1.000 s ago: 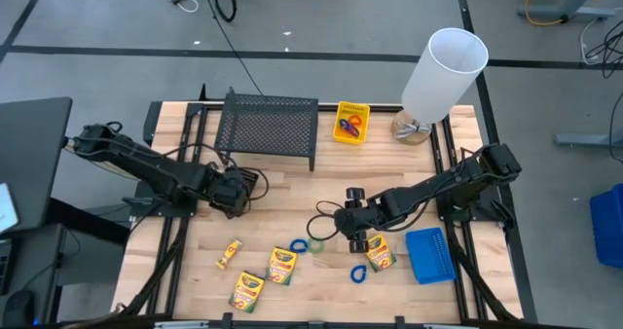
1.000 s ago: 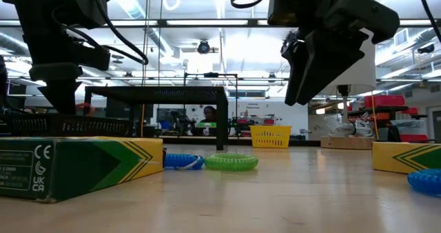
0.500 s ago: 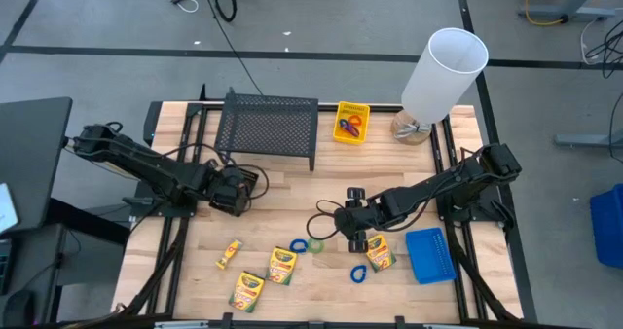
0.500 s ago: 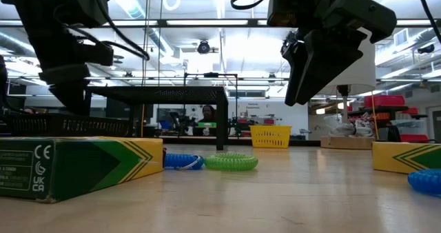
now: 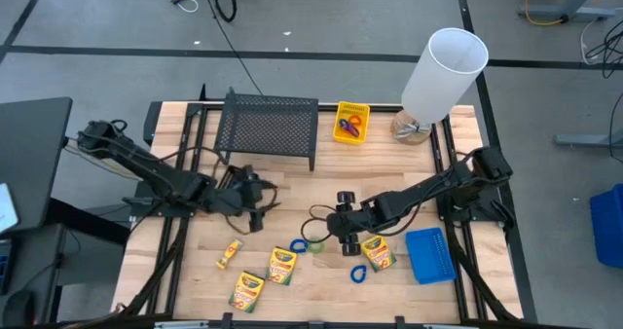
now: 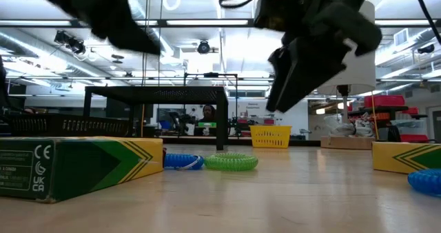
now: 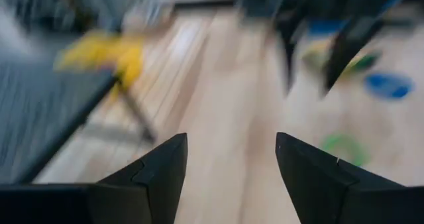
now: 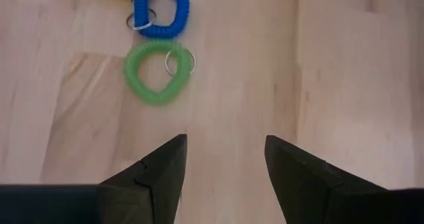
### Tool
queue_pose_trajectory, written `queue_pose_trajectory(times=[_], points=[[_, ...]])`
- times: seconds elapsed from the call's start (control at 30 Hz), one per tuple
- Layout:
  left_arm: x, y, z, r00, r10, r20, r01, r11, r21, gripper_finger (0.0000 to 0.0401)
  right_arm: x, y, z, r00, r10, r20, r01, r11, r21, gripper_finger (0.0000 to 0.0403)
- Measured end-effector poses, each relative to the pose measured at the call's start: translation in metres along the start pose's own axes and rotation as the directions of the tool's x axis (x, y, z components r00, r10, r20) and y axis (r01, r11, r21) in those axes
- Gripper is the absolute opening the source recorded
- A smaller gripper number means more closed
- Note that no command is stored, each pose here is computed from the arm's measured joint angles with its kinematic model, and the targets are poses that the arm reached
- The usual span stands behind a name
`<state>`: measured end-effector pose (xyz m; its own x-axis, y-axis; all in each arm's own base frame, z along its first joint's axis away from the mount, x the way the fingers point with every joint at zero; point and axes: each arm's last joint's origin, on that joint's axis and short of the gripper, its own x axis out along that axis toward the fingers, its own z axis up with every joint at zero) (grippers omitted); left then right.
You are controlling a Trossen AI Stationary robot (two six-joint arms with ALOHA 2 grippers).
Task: Pick & Place Office Desk Supplies
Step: Put the green spring keychain into the yellow bin
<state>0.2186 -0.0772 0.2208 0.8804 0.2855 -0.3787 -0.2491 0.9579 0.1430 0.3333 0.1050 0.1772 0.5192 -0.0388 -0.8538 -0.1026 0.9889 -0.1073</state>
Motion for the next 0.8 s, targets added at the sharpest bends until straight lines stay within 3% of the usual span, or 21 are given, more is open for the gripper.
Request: queue_pose_trajectory(times=[0.23, 0.53, 0.8], points=[[-0.004, -0.021, 0.018, 0.973, -0.105, 0.204, 0.085, 0.991, 0.104, 0.0234, 0.023, -0.004, 0.004, 0.998, 0.053, 0.034, -0.052, 0.998, -0.021, 0.0213], [0.028, -0.036, 0.011, 0.957, -0.101, 0.273, 0.037, 0.972, 0.23, 0.0234, 0.036, -0.021, 0.008, 0.98, 0.19, 0.058, -0.189, 0.982, -0.017, 0.0213], [0.042, -0.034, 0.006, 0.951, -0.131, 0.281, 0.051, 0.96, 0.276, 0.0234, 0.046, -0.017, 0.013, 0.965, 0.231, 0.121, -0.229, 0.973, -0.032, 0.0213]])
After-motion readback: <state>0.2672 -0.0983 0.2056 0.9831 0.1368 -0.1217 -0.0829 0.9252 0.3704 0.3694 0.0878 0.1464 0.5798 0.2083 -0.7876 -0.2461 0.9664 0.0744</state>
